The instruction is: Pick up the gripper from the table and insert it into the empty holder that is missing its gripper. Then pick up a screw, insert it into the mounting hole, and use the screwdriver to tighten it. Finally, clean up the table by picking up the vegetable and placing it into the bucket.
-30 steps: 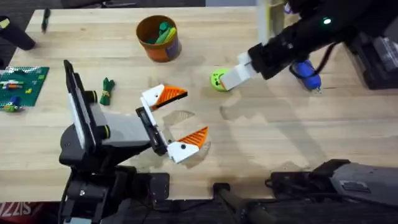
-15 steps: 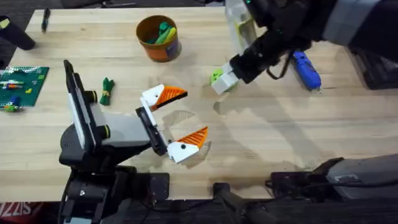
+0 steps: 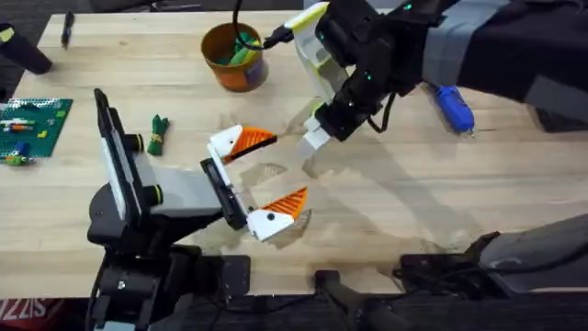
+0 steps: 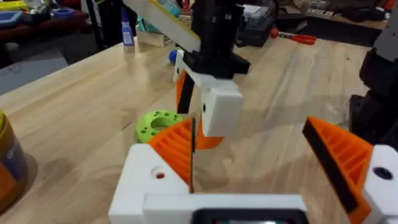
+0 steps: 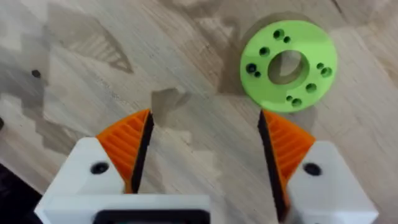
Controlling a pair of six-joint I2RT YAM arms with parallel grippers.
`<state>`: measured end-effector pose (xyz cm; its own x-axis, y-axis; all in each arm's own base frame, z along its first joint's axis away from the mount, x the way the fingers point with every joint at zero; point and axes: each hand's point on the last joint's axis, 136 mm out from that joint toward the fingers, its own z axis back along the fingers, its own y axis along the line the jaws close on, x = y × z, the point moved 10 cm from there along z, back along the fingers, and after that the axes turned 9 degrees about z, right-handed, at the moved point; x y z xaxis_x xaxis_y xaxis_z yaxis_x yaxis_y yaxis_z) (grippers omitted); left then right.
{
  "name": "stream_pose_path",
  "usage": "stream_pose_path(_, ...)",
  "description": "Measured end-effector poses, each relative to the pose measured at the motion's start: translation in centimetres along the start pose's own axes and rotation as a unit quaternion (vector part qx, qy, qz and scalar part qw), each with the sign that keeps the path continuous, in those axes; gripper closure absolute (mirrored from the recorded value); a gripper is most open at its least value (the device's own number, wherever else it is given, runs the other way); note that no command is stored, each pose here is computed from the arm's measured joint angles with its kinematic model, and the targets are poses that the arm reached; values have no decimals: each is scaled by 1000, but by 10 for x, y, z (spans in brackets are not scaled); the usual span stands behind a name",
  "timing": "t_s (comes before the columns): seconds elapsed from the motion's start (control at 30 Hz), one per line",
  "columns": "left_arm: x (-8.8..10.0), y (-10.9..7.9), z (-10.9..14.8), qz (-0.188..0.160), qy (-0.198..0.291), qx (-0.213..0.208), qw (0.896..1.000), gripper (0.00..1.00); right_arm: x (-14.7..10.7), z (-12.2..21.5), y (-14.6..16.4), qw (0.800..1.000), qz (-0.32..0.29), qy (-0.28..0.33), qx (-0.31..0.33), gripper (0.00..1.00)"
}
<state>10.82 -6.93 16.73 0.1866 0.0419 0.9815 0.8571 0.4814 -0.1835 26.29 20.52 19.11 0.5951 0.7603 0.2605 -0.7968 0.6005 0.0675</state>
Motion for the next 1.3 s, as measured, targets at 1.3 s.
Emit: stream_pose_path(1.3,0,0,0,0,0,0,1000,15,-7,-33,-3,976,-43,-208,-55,386)
